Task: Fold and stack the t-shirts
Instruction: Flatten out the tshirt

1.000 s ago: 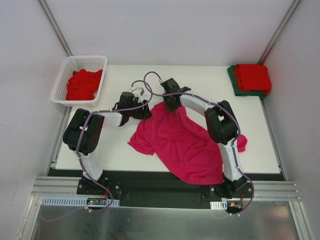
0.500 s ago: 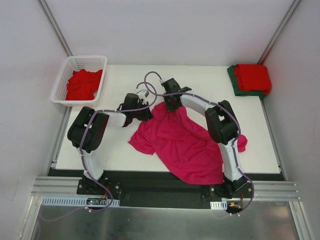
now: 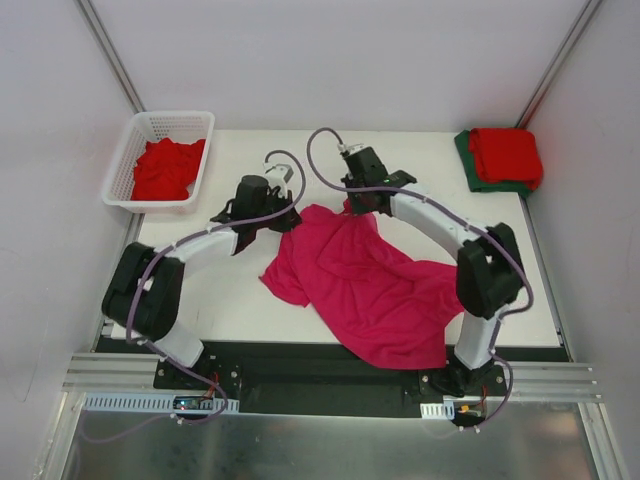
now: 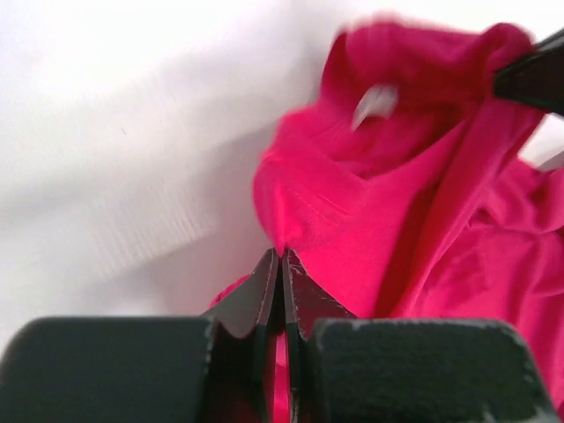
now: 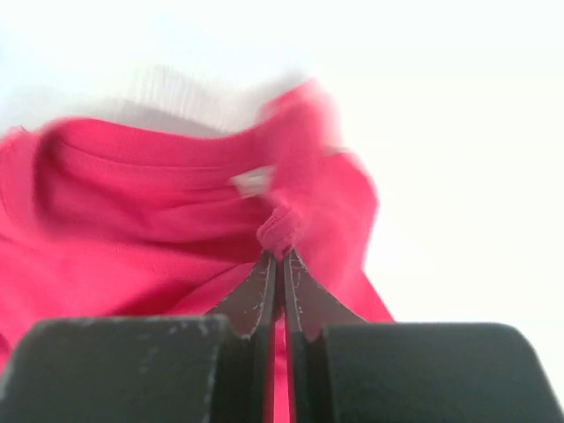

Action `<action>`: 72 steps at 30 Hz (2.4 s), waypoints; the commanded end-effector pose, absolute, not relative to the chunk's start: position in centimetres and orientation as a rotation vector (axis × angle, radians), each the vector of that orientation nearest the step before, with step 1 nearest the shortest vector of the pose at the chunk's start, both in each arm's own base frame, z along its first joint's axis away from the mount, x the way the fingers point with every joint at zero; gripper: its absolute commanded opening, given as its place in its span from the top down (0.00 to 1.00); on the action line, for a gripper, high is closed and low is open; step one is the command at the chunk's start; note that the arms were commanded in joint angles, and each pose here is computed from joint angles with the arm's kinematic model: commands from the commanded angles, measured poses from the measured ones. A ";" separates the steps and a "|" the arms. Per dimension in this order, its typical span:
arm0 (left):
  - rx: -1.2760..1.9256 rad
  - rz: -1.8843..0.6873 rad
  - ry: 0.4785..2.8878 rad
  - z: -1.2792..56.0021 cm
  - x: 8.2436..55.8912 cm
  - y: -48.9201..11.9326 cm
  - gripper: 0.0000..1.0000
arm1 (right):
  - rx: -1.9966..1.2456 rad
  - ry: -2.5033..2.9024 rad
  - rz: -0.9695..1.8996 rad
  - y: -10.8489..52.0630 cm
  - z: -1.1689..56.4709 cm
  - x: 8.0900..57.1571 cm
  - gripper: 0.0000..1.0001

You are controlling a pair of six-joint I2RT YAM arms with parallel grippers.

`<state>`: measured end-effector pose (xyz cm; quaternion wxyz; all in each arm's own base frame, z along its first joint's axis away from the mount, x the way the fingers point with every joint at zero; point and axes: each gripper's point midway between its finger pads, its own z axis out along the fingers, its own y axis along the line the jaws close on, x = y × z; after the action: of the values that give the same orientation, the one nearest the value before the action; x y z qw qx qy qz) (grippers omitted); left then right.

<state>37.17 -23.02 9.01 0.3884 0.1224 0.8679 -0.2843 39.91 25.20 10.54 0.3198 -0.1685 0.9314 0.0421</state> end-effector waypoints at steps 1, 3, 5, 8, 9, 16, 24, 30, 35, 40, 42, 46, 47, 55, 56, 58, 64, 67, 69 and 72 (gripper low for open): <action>0.324 -0.633 2.066 16.5 37.0 -21.5 1.00 | -0.347 2.262 0.056 21.4 20.4 38.8 0.98; 0.316 -0.638 2.036 18.5 36.2 -21.1 1.00 | -0.319 2.224 0.065 20.2 22.8 37.4 0.98; 0.312 -0.635 2.015 19.8 35.6 -20.7 1.00 | -0.303 2.211 0.063 19.2 23.7 36.3 0.99; 0.314 -0.605 1.983 21.7 34.3 -19.7 1.00 | -0.249 2.147 0.062 17.3 26.6 34.5 0.99; 0.313 -0.593 1.978 22.1 34.0 -19.4 1.00 | -0.237 2.145 0.035 16.4 26.8 33.9 0.98; 0.319 -0.490 1.887 27.9 31.2 -16.5 1.00 | -0.137 2.040 -0.093 10.7 31.0 30.1 0.99; 0.302 -0.420 1.777 34.6 26.8 -13.2 1.00 | 0.038 1.846 -0.089 5.2 37.2 25.4 0.99; 0.341 -0.464 1.628 41.2 22.5 -12.2 1.00 | 0.017 1.709 0.034 4.4 42.1 22.7 0.98; 0.447 -0.590 1.468 46.5 17.7 -12.9 1.00 | -0.059 1.546 0.226 5.4 46.3 19.9 0.99; 0.524 -0.721 1.318 51.2 12.9 -13.5 1.00 | -0.179 1.427 0.398 7.3 50.3 17.2 0.98; 0.562 -0.759 1.264 52.8 11.2 -13.8 1.00 | -0.226 1.378 0.455 8.2 51.7 16.4 0.98; 0.617 -0.807 1.191 55.2 9.1 -14.1 1.00 | -0.267 1.261 0.528 8.3 55.5 14.1 0.98; 0.635 -0.822 1.180 55.5 8.7 -14.3 1.00 | -0.291 1.240 0.553 8.6 56.1 13.4 0.99; 0.696 -0.859 1.014 59.8 3.4 -13.3 1.00 | -0.347 1.044 0.651 7.5 61.7 8.2 0.98; 0.697 -0.857 0.999 60.0 2.8 -13.1 1.00 | -0.353 1.015 0.659 7.1 62.4 7.2 0.99; 0.695 -0.849 0.969 60.6 1.8 -12.6 1.00 | -0.358 0.981 0.668 6.6 63.0 6.0 0.98; 0.680 -0.837 0.936 61.1 0.5 -11.9 1.00 | -0.360 0.953 0.702 5.9 63.0 4.3 0.99; 0.680 -0.839 0.912 61.6 -0.6 -11.6 1.00 | -0.364 0.953 0.726 5.9 62.7 3.6 0.98; 0.680 -0.843 0.892 61.9 -1.5 -11.3 1.00 | -0.365 0.949 0.738 5.7 62.5 3.0 0.99; 0.675 -0.856 0.885 61.8 -2.6 -11.1 1.00 | -0.355 0.959 0.753 5.5 61.7 2.7 0.99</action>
<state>0.88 -12.66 59.91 0.7295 0.3218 0.4528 -0.3990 4.36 7.79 60.22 0.7749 -0.2029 0.4824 0.3546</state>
